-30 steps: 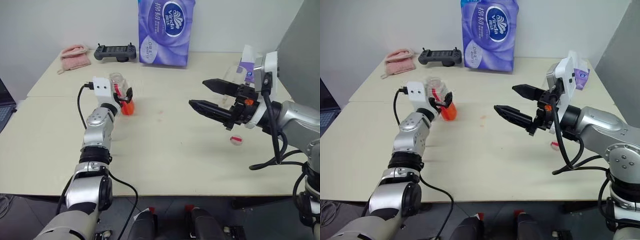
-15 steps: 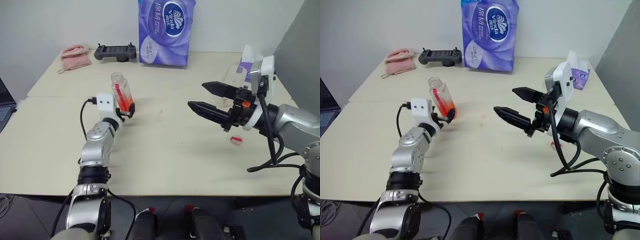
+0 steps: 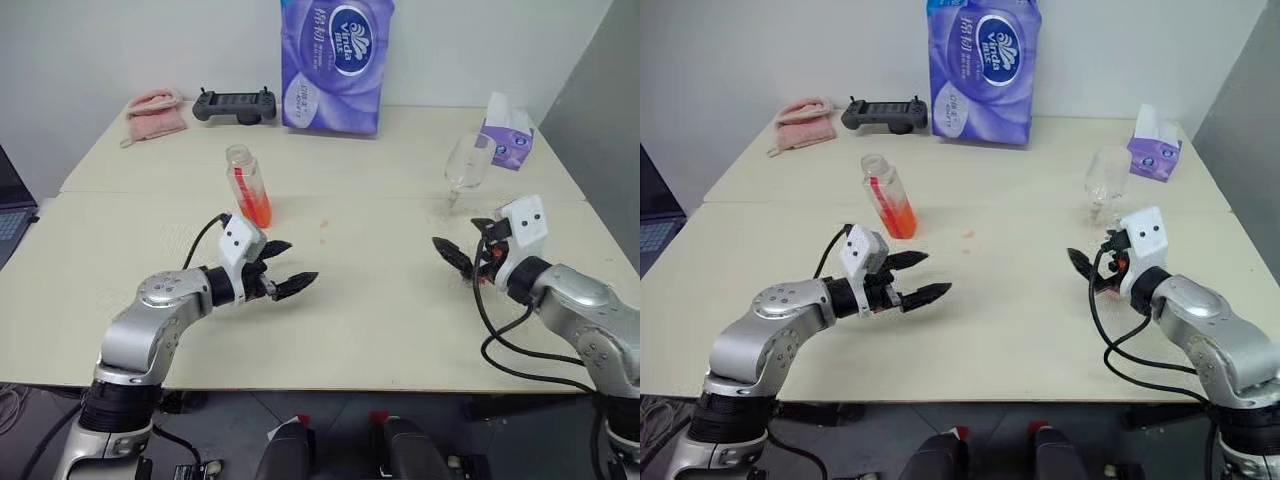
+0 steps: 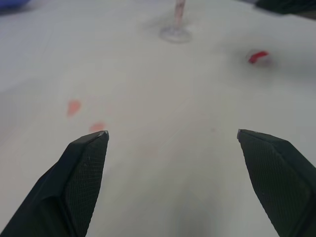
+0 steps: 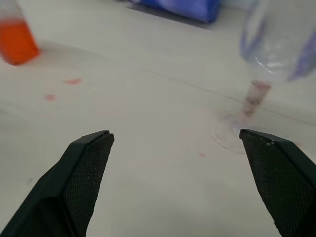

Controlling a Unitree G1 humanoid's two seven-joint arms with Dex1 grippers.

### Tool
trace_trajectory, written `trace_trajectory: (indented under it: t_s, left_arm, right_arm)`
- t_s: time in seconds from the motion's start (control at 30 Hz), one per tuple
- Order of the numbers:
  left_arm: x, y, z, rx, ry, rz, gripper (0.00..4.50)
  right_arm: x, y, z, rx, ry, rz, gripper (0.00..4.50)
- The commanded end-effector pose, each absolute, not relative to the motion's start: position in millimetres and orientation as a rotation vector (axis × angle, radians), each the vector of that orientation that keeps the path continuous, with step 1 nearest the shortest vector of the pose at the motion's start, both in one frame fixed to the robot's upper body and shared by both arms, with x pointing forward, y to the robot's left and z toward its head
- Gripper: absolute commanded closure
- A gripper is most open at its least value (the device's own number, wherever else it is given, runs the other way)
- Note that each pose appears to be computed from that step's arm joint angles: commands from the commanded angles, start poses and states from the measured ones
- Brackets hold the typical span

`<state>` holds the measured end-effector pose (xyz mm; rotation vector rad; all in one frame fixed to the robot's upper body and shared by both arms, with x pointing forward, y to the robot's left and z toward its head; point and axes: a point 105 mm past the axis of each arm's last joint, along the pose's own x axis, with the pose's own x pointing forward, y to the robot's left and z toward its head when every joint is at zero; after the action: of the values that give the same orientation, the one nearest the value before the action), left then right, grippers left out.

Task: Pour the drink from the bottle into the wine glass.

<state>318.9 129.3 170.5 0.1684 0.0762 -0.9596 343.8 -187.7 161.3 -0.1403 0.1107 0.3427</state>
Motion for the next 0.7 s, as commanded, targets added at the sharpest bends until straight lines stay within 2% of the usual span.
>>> trace_trajectory:
  t_s: [0.03, 0.2, 0.4, 0.7]
  left_arm:
    - [323, 123, 196, 0.176, -0.035, -0.992, 0.05]
    - [330, 116, 204, 0.178, -0.077, -1.008, 0.05]
    - [324, 109, 203, 0.169, -0.085, -1.038, 0.05]
    - [325, 114, 202, 0.174, -0.083, -1.025, 0.05]
  right_arm:
    - [363, -188, 170, -0.165, 0.028, 0.315, 0.0]
    - [392, -191, 154, -0.137, 0.037, 0.289, 0.0]
    - [434, -194, 156, -0.066, -0.019, 0.183, 0.0]
    - [464, -195, 161, -0.008, -0.046, 0.096, 0.0]
